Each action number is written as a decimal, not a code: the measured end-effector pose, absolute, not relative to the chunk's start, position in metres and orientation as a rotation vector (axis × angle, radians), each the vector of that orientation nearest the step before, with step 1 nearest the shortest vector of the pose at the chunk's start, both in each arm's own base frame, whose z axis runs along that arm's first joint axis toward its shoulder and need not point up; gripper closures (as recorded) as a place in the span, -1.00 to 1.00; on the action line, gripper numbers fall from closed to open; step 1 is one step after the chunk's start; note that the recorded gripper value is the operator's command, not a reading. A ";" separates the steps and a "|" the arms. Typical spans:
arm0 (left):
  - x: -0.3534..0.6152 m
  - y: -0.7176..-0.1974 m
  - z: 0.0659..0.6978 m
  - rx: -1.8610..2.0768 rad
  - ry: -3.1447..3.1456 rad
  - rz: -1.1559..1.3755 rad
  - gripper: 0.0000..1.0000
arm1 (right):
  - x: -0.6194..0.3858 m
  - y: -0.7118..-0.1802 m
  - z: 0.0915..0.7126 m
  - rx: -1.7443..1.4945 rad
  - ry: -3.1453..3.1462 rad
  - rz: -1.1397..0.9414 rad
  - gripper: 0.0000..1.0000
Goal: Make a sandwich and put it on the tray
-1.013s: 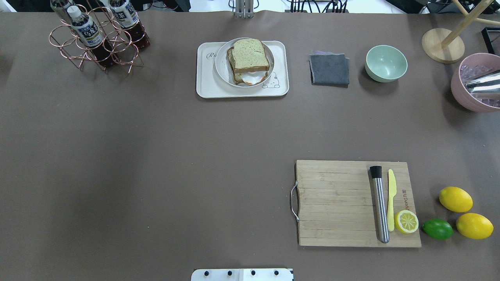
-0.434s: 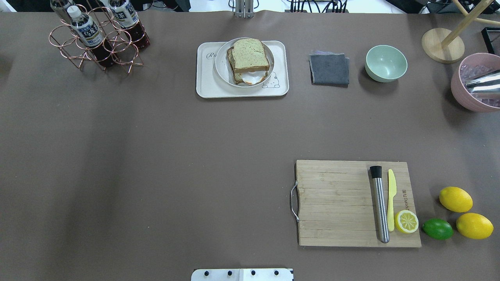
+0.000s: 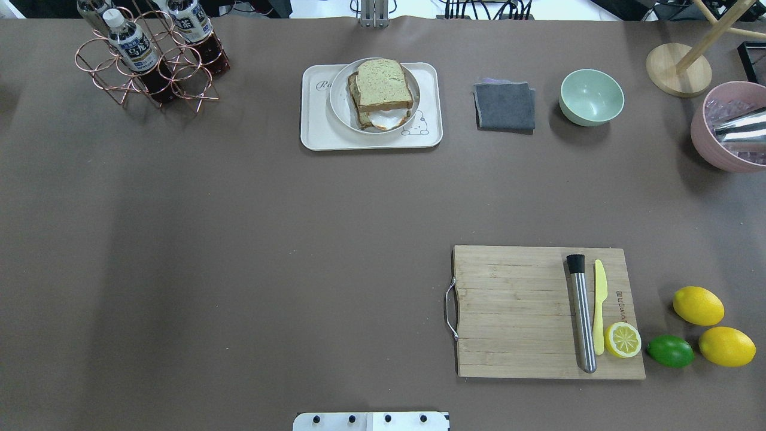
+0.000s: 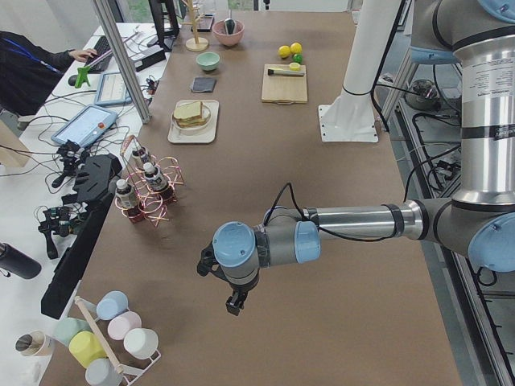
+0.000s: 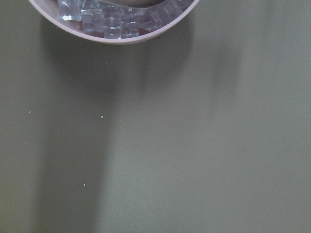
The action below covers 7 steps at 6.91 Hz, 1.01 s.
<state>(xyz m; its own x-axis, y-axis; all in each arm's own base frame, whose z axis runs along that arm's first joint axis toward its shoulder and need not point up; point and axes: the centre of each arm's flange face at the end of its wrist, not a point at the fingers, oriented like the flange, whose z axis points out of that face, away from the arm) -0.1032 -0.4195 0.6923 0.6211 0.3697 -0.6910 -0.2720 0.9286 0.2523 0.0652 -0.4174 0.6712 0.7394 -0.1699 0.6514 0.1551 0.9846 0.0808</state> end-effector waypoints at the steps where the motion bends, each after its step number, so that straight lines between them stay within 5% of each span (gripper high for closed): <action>1: -0.103 -0.418 0.694 0.124 0.823 0.368 -0.97 | 0.065 -0.419 0.669 0.025 -0.717 -0.177 -1.00; 7: -0.103 -0.414 0.697 0.121 0.826 0.367 -0.97 | 0.066 -0.416 0.672 0.011 -0.704 -0.172 -1.00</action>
